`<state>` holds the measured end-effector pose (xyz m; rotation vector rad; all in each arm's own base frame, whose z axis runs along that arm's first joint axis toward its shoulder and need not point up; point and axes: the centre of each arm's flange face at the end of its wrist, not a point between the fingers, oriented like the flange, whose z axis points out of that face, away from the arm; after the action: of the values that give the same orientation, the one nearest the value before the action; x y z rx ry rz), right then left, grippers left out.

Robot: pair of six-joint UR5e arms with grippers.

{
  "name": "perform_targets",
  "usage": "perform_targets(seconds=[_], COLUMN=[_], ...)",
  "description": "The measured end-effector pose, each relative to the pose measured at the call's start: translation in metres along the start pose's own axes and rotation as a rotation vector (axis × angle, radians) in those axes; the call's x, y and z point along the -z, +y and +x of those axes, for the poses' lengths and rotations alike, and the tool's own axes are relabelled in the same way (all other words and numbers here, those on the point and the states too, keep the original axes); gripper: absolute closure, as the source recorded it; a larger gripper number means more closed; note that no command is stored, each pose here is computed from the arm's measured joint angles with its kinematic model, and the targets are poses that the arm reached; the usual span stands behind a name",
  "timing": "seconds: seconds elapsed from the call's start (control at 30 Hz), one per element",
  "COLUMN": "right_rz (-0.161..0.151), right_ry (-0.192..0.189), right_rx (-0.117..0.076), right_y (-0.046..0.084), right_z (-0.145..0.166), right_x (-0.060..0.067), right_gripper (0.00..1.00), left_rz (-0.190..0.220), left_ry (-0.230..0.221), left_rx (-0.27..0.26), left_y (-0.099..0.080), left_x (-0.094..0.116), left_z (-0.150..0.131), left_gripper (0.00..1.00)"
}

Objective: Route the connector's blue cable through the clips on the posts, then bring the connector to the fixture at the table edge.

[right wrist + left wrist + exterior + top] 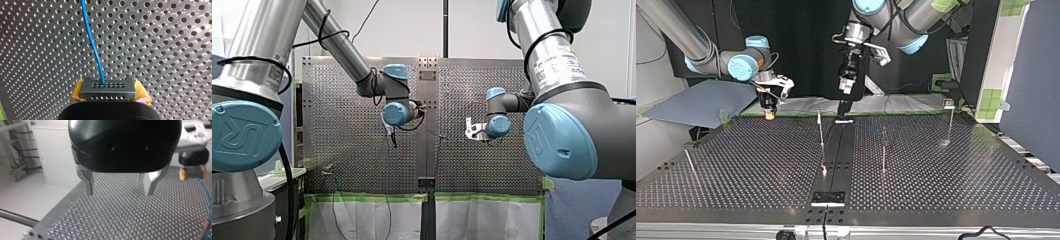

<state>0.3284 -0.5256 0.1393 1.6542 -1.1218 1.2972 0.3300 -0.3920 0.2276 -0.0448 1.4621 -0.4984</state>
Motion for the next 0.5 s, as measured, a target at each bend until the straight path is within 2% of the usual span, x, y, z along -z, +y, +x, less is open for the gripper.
perform_targets(seconds=[0.2, 0.3, 0.5], right_rz=[0.000, 0.000, 0.000], right_ry=[0.001, 0.001, 0.001], right_rx=[0.000, 0.000, 0.000], right_y=[0.000, 0.000, 0.000], right_z=[0.000, 0.000, 0.000], right_x=[0.000, 0.000, 0.000], right_gripper=[0.83, 0.83, 0.83], left_rz=[0.048, 0.059, 0.045], left_ry=[-0.036, -0.061, -0.113], left_rx=[0.070, 0.104, 0.106], left_y=[0.002, 0.004, 0.012], left_x=[0.014, 0.021, 0.034], left_z=[-0.015, -0.022, -0.035], left_gripper=[0.02, 0.02, 0.02])
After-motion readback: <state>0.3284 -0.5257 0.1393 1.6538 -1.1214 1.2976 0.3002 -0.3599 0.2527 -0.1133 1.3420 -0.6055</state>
